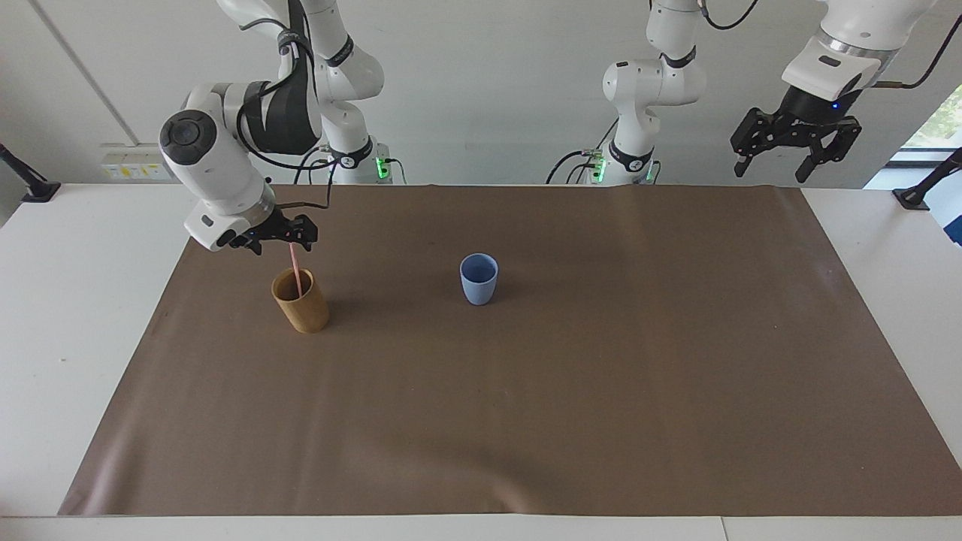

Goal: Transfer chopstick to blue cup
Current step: 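Release the blue cup with the left gripper while the right gripper reaches the straw, then grasp the pink straw in the yellow cup with the right gripper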

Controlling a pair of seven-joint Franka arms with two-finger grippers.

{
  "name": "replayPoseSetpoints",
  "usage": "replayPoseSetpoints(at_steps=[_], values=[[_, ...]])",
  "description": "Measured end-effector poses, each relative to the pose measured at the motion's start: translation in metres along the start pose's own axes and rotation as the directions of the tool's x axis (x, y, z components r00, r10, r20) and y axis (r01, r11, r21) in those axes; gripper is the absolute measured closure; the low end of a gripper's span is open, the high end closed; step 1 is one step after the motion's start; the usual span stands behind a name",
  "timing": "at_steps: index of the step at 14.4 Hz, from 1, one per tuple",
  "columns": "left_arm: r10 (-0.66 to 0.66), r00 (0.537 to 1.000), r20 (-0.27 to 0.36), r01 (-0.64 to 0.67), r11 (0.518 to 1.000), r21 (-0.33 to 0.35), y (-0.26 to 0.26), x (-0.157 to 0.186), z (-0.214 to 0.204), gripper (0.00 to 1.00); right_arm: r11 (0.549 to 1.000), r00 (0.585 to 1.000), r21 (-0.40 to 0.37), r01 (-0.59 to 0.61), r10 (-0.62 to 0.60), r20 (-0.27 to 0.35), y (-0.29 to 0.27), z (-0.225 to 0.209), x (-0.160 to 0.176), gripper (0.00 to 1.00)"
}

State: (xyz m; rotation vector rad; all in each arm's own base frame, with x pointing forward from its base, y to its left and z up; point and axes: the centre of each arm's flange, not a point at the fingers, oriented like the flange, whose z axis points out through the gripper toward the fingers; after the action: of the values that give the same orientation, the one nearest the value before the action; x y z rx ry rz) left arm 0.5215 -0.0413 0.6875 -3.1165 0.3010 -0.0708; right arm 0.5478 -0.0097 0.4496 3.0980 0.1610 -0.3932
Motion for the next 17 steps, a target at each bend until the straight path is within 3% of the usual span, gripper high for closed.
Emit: replayPoseSetpoints(at_steps=[5,8,12,16,17], values=[[0.006,0.999,0.042,-0.006,1.0,0.0,0.003,0.003,-0.002,0.0,1.0,0.997,0.016,0.001,-0.002,0.082,0.007,0.005,-0.015,0.0],[0.006,0.999,0.05,-0.006,1.0,-0.001,0.003,0.002,-0.001,0.0,1.0,0.995,0.024,-0.004,0.001,0.101,0.008,0.004,-0.019,0.03],[0.002,0.999,0.051,-0.002,1.0,-0.001,0.001,0.001,-0.001,0.0,1.0,0.995,0.025,-0.004,0.001,0.102,0.008,0.005,-0.019,0.51],[0.002,0.999,0.052,-0.002,1.0,-0.001,0.001,0.001,-0.001,0.0,0.997,0.995,0.068,-0.021,0.015,0.095,0.003,0.005,-0.018,0.91],[0.002,0.999,0.052,-0.002,1.0,-0.001,0.001,0.001,-0.001,0.0,0.997,0.995,0.071,-0.026,0.019,0.095,0.003,0.005,-0.018,0.92]])
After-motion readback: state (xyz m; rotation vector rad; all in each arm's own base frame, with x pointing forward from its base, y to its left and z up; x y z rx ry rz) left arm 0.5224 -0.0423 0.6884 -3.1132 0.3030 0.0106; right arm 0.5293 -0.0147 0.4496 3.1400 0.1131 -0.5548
